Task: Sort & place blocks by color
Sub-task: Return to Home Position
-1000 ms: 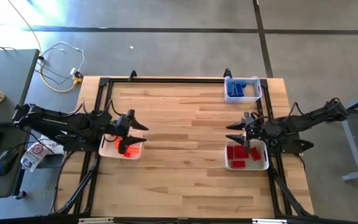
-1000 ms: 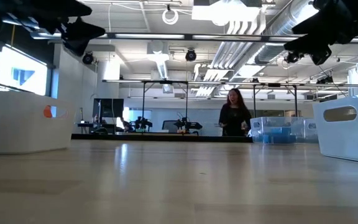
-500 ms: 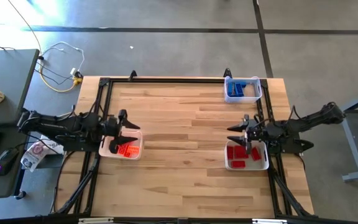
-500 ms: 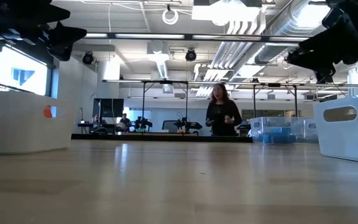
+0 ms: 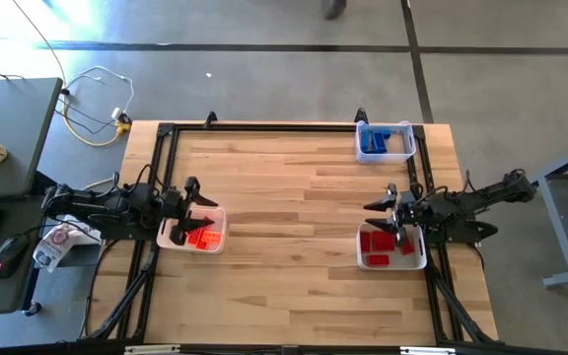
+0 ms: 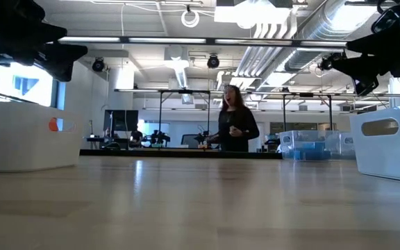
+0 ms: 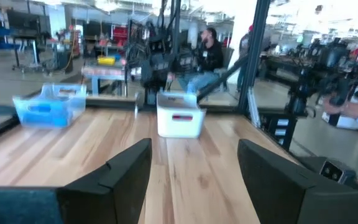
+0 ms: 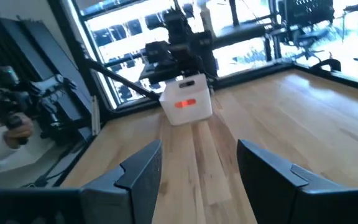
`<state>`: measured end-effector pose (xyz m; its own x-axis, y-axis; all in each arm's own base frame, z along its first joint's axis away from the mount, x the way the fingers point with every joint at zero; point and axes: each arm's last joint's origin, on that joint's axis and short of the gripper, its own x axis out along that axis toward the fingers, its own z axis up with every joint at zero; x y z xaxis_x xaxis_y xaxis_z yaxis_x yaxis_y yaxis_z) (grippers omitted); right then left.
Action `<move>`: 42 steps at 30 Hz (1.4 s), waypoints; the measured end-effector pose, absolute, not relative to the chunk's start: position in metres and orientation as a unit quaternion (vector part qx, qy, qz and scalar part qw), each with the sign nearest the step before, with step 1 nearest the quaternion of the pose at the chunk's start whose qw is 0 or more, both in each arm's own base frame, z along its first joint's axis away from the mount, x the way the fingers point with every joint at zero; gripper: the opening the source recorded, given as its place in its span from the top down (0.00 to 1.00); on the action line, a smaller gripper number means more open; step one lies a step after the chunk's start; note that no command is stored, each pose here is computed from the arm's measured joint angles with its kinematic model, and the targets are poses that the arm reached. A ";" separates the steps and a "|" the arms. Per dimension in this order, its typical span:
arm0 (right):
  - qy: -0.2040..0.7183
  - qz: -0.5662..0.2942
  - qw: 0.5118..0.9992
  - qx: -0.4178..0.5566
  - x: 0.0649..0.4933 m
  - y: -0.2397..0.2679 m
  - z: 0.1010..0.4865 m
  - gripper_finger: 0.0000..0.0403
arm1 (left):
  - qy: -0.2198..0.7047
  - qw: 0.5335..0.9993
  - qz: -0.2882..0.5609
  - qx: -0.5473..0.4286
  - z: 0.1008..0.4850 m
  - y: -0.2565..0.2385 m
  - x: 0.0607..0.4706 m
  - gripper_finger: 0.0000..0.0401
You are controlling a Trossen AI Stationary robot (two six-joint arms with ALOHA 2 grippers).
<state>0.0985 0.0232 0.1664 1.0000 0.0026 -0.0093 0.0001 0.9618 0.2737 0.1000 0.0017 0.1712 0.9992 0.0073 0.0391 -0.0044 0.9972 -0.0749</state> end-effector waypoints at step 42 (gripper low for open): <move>0.002 0.003 0.994 0.113 0.098 0.023 0.167 0.52 | -0.008 0.999 0.028 0.015 0.168 0.003 0.097 0.43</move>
